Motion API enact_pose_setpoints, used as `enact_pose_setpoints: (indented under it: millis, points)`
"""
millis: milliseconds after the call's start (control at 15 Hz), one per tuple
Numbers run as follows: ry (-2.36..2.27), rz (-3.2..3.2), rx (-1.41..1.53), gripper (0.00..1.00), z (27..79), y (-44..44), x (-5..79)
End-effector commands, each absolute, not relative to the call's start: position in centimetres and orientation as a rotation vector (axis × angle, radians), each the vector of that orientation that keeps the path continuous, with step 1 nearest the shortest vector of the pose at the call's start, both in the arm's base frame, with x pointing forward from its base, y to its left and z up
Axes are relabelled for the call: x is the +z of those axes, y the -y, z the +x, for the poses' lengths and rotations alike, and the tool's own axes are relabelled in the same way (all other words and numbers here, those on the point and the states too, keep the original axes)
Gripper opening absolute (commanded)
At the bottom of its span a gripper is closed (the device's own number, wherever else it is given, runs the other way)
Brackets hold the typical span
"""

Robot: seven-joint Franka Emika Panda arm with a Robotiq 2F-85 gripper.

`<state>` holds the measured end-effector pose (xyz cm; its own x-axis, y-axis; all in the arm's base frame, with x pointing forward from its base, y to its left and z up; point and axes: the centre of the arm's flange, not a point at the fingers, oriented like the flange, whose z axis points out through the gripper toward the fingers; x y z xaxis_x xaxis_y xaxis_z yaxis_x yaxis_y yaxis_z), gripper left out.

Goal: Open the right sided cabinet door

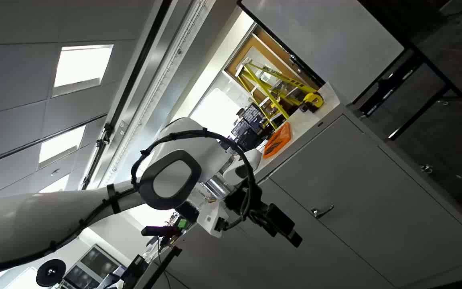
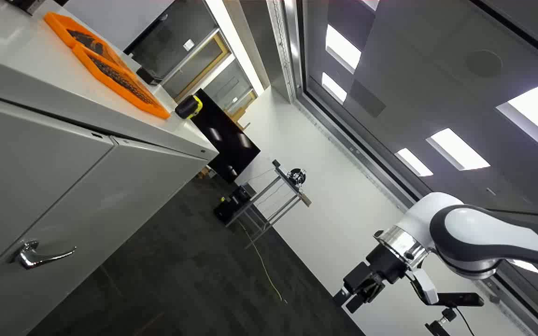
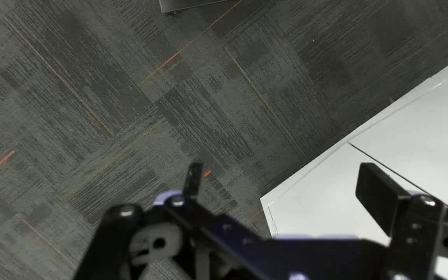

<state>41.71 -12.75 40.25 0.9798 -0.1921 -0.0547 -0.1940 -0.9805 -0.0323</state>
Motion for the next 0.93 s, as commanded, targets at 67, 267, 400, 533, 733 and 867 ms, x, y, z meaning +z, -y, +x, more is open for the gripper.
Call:
enact_pose_setpoints:
  millis: [67, 267, 400, 533, 733, 867]
  points:
    - [-0.301, -3.088, 0.080, 1.00, 41.7, 12.8, 40.3]
    - [-0.301, -3.088, 0.080, 1.00, 41.7, 12.8, 40.3]
    - [-0.301, -3.088, 0.080, 1.00, 41.7, 12.8, 40.3]
    - [-0.346, -3.060, 0.090, 1.00, 43.3, 13.0, 39.4]
    - [-0.437, -2.971, 0.085, 1.00, 46.8, 12.3, 36.7]
    - [-0.481, -2.855, 0.049, 1.00, 49.4, 11.2, 34.4]
